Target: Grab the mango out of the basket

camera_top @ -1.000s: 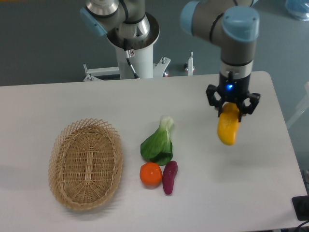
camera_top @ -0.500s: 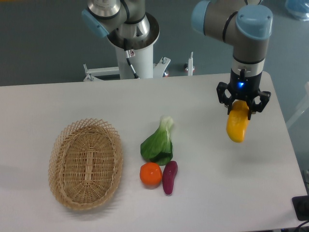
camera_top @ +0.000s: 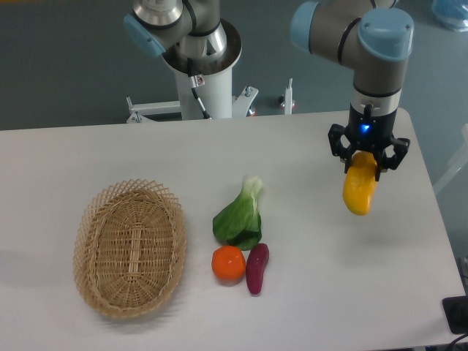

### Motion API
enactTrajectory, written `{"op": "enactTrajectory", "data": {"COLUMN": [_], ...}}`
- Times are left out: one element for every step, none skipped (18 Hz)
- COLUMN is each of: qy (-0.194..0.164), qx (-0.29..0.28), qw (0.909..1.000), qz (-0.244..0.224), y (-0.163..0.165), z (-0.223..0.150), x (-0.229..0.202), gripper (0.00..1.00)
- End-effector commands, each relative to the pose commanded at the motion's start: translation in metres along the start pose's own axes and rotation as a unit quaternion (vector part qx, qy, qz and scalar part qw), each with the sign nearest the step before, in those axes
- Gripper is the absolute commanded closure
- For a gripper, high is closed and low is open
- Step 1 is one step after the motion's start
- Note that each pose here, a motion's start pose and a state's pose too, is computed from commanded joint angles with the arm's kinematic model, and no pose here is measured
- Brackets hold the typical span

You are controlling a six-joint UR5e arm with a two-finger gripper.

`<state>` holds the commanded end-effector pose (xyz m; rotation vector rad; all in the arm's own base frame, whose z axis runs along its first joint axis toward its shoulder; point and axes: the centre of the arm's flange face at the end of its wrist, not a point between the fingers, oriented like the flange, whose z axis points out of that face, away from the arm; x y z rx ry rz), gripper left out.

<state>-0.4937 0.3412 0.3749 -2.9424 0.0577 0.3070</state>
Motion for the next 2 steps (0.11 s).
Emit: {"op": "enactTrajectory", "data": {"qy": [0.0,0.0], "qx": [0.0,0.001], "qw": [1.0,1.0], "qz": [0.0,0.0], "y": [0.0,-0.0004], "z": [0.0,-0.0006], "x": [0.0,-0.0004], "gripper": [0.52,0.52]}}
